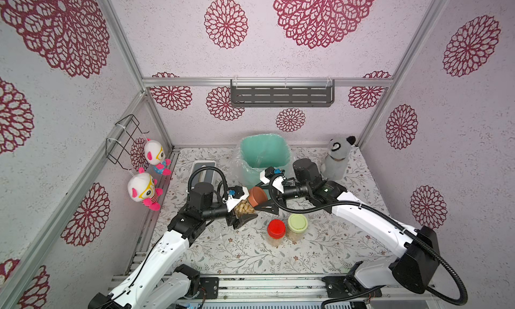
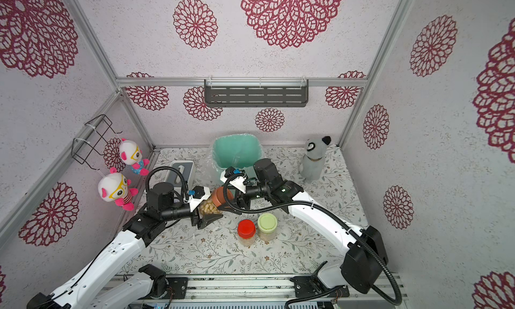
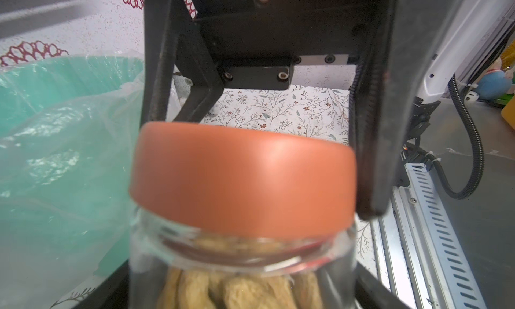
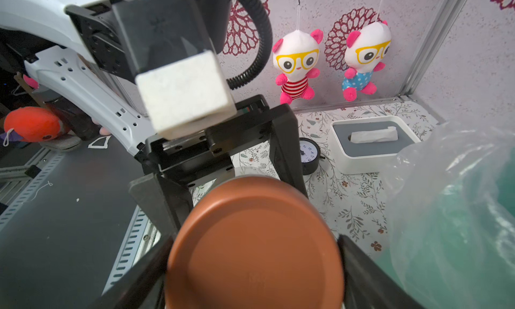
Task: Empty moldy peanuts from jars
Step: Unscrew the lid from the jar.
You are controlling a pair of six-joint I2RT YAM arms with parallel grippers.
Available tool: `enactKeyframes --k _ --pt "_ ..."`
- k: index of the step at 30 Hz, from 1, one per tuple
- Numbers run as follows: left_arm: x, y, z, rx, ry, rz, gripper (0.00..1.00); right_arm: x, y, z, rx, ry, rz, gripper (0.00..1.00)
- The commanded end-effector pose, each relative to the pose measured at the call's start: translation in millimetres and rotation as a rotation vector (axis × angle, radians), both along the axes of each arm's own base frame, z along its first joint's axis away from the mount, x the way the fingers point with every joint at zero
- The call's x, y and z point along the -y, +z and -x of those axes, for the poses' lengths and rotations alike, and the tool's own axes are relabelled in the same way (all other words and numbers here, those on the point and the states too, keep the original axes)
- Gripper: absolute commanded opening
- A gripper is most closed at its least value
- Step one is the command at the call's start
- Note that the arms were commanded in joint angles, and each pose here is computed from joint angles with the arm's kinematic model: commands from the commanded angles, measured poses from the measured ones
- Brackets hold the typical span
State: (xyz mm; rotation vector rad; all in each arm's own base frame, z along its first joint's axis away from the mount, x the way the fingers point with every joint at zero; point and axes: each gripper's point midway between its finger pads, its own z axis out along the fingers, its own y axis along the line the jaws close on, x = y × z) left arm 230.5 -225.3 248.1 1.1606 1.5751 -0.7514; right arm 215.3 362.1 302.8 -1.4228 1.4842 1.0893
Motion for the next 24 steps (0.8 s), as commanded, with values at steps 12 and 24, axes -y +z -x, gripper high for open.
enactKeyframes --k 12,24 --pt "-0.3 19.2 -2.7 0.033 -0.014 0.023 0.00 19.6 17.4 -10.1 0.129 0.020 -0.033 0.19" --pt "0.4 18.0 -2.6 0.030 -0.020 0.018 0.00 11.2 24.8 -11.9 0.108 0.079 -0.005 0.43"
